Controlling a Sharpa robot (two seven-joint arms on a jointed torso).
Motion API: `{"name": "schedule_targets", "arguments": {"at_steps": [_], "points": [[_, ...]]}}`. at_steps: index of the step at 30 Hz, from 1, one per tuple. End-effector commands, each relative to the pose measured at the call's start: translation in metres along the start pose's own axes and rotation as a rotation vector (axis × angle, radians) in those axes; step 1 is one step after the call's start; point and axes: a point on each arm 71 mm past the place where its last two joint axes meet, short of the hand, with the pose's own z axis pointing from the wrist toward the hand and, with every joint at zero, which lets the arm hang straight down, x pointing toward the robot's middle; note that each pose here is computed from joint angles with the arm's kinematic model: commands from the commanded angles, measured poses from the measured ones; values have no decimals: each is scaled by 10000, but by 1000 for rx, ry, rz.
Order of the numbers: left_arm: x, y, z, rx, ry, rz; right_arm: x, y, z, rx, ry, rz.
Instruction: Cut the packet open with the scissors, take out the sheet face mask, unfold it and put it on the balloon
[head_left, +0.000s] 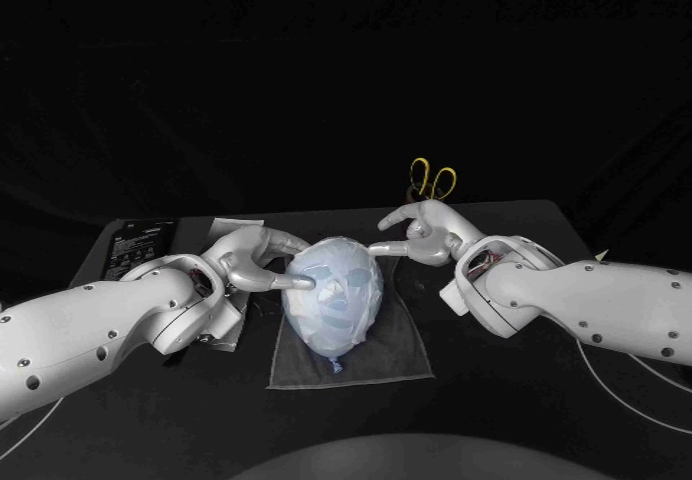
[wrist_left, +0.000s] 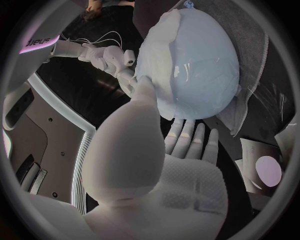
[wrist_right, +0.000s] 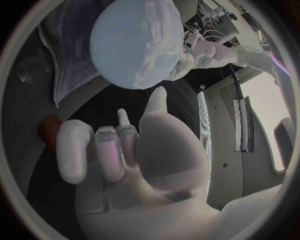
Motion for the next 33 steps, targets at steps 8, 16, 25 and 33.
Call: {"name": "schedule_targets", "arguments": {"at_steps": [8, 16, 25, 33], "points": [[40, 28, -6, -9, 34, -6, 102, -139, -252, 50, 85, 5], [16, 48, -23, -15, 28, -8, 155, -299, -416, 66, 51, 12], [2, 60, -34, -19, 26, -9, 287, -420, -508, 104, 70, 53], [-5, 67, -40, -21, 26, -10, 406, -425, -500, 108, 106, 119]]}}
